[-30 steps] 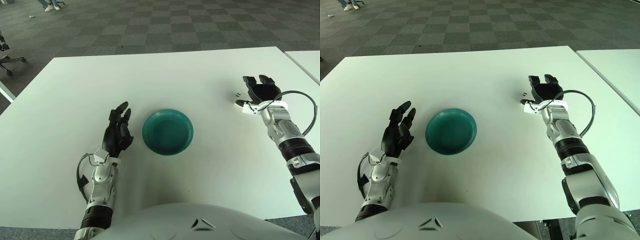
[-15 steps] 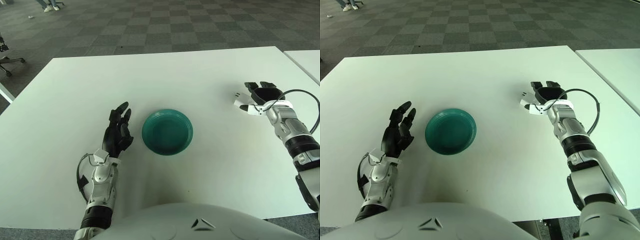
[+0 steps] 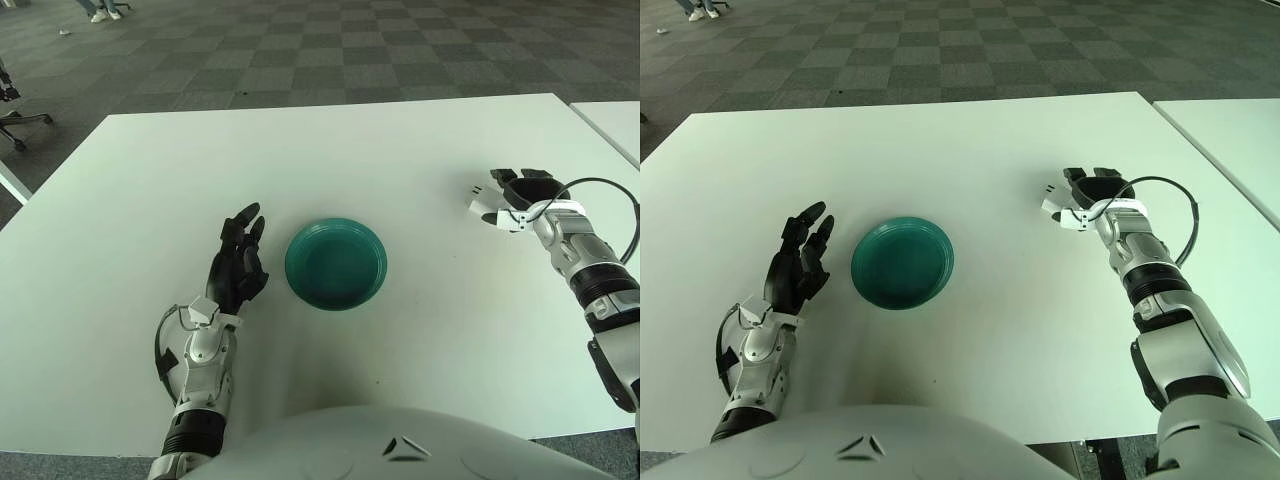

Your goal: Put the charger into the plate.

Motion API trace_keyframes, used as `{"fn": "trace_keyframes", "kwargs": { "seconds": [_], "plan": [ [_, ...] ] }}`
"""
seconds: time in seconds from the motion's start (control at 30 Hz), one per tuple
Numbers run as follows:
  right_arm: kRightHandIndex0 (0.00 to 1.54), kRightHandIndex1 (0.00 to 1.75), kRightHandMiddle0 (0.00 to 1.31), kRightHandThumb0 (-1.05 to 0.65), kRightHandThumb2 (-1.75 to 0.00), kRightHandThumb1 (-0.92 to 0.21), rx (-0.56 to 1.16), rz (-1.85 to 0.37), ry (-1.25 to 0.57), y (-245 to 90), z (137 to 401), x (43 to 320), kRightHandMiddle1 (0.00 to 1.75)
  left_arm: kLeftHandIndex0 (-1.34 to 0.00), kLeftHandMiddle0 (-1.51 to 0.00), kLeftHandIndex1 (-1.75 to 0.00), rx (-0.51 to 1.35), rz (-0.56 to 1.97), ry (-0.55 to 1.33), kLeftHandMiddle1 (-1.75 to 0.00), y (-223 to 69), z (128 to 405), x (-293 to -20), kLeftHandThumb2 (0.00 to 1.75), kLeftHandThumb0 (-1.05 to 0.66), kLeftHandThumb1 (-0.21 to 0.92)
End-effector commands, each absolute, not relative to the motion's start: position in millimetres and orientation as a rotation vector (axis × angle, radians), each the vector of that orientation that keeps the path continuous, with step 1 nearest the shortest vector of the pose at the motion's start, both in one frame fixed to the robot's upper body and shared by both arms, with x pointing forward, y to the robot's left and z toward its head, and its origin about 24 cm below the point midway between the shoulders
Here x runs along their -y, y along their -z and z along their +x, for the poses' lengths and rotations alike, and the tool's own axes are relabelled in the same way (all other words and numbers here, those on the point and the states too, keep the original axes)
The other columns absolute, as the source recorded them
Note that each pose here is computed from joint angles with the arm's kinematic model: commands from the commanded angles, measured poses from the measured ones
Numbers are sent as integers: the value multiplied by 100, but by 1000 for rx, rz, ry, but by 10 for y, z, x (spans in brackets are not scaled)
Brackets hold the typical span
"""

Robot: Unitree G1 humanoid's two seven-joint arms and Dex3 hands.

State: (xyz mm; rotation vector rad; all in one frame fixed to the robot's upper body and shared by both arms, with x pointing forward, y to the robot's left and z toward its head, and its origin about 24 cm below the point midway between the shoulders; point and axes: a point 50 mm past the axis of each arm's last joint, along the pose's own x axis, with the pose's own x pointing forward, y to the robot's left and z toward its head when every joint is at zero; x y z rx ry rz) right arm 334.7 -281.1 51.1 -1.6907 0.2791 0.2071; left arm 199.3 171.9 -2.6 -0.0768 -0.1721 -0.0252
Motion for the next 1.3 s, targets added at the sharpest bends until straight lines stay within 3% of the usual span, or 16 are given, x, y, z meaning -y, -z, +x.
{"fn": "trace_keyframes", "kwargs": {
  "seconds": [0.0, 0.3, 0.77, 0.97, 1.07, 1.1, 1.13, 1.27],
  "plan": [
    [14, 1, 0, -105, -69, -92, -267, -1681, -216, -527, 3389, 2768, 19, 0, -26, -76, 37, -111, -1, 0, 321, 1772, -1683, 90, -98, 92],
    [12, 1, 0, -105, -68, -92, -288, -1677, -253, -396, 3349, 2712, 19, 0, -27, -76, 33, -137, 4, -1, 337, 1775, -1688, 88, -97, 92],
    [24, 6, 0, -105, -66, -92, -308, -1669, -255, -228, 3328, 2596, 44, 0, -30, -82, 29, -151, -2, -1, 343, 1771, -1689, 88, -95, 92],
    [36, 13, 0, -105, -67, -92, -306, -1680, -259, -171, 3315, 2589, 57, 0, -31, -85, 27, -158, -4, -2, 352, 1763, -1692, 87, -95, 92],
    [35, 72, 0, -103, -66, -92, -292, -1683, -261, -152, 3310, 2577, 88, 0, -31, -86, 23, -167, -4, -2, 362, 1760, -1692, 87, -95, 92],
    [34, 109, 0, -101, -64, -92, -284, -1686, -261, -149, 3309, 2575, 107, 0, -32, -87, 22, -170, -5, -2, 365, 1759, -1688, 86, -95, 92],
    [41, 133, 1, -97, -62, -92, -279, -1687, -260, -147, 3309, 2574, 126, 0, -32, -87, 21, -172, -5, -2, 367, 1759, -1685, 86, -95, 92],
    [58, 166, 4, -88, -59, -92, -267, -1693, -259, -144, 3316, 2568, 160, 0, -34, -90, 21, -180, -9, -3, 374, 1758, -1677, 85, -95, 92]
  ]
}}
